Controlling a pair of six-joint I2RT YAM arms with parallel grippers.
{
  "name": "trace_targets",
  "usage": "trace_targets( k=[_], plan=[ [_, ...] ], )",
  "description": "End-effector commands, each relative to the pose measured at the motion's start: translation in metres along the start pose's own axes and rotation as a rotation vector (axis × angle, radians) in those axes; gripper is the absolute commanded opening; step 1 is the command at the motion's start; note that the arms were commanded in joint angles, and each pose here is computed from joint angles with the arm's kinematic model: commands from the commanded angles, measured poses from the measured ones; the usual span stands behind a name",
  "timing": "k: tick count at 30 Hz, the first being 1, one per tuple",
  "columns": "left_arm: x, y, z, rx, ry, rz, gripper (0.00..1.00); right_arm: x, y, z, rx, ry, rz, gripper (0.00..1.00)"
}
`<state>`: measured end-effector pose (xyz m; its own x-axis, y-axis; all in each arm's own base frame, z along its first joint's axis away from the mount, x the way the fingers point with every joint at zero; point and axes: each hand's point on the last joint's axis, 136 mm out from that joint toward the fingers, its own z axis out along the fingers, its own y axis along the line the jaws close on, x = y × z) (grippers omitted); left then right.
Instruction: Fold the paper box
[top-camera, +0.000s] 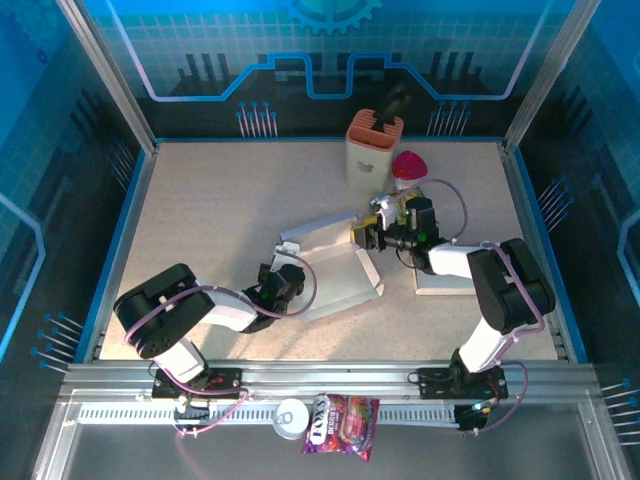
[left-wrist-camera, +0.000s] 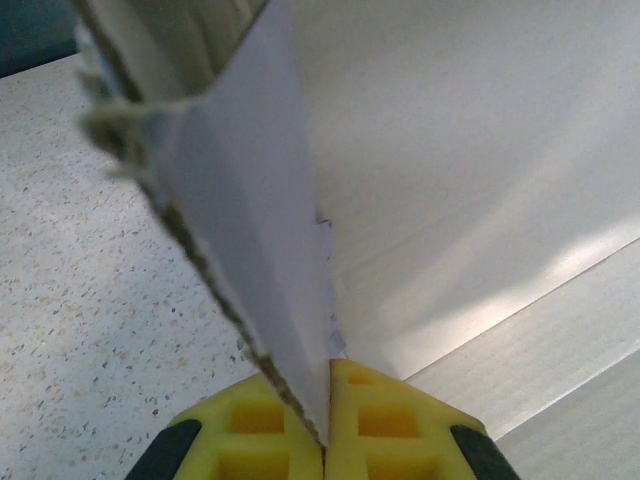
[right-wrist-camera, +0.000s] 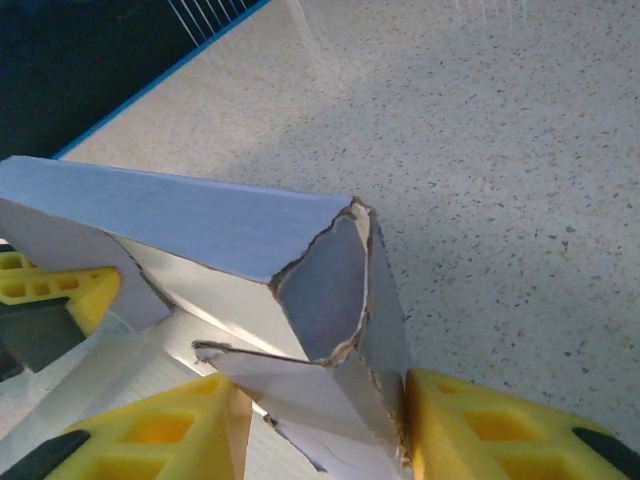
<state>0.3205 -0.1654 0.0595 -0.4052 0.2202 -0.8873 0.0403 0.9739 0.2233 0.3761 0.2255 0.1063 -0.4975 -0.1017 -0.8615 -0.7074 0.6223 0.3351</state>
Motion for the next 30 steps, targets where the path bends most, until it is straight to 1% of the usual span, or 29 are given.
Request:
trace_targets(
  k=[1, 3, 6, 13, 17, 21, 25, 26, 28, 30],
  plan=[
    [0.004, 0.0, 0.002, -0.001, 0.021, 0.035, 0.0, 0.009, 0.0, 0.007, 0.062, 0.055, -0.039, 0.38],
    [0.004, 0.0, 0.002, 0.0, 0.021, 0.034, 0.0, 0.01, -0.003, 0.008, 0.103, 0.057, -0.057, 0.36],
    [0.003, 0.0, 0.002, 0.0, 0.021, 0.034, 0.0, 0.011, -0.001, 0.01, 0.128, 0.058, -0.096, 0.31],
    [0.004, -0.002, 0.002, 0.002, 0.022, 0.039, 0.0, 0.014, 0.008, 0.012, 0.098, 0.058, -0.127, 0.3],
    [0.003, -0.002, 0.002, 0.003, 0.02, 0.04, 0.0, 0.018, 0.012, 0.015, 0.088, 0.081, -0.138, 0.25],
    [0.004, -0.002, 0.002, 0.004, 0.021, 0.043, 0.0, 0.022, 0.014, 0.017, 0.097, 0.096, -0.149, 0.26],
    [0.004, -0.003, 0.002, 0.004, 0.02, 0.046, 0.0, 0.021, 0.008, 0.019, 0.14, 0.097, -0.148, 0.26],
    [0.004, -0.003, 0.002, 0.004, 0.021, 0.048, 0.0, 0.021, 0.005, 0.019, 0.154, 0.101, -0.144, 0.26],
    [0.005, -0.003, 0.001, 0.005, 0.021, 0.05, 0.0, 0.021, 0.001, 0.021, 0.175, 0.104, -0.143, 0.3],
    [0.004, -0.003, 0.001, 0.004, 0.02, 0.048, 0.0, 0.02, -0.002, 0.022, 0.207, 0.103, -0.149, 0.3]
  ],
)
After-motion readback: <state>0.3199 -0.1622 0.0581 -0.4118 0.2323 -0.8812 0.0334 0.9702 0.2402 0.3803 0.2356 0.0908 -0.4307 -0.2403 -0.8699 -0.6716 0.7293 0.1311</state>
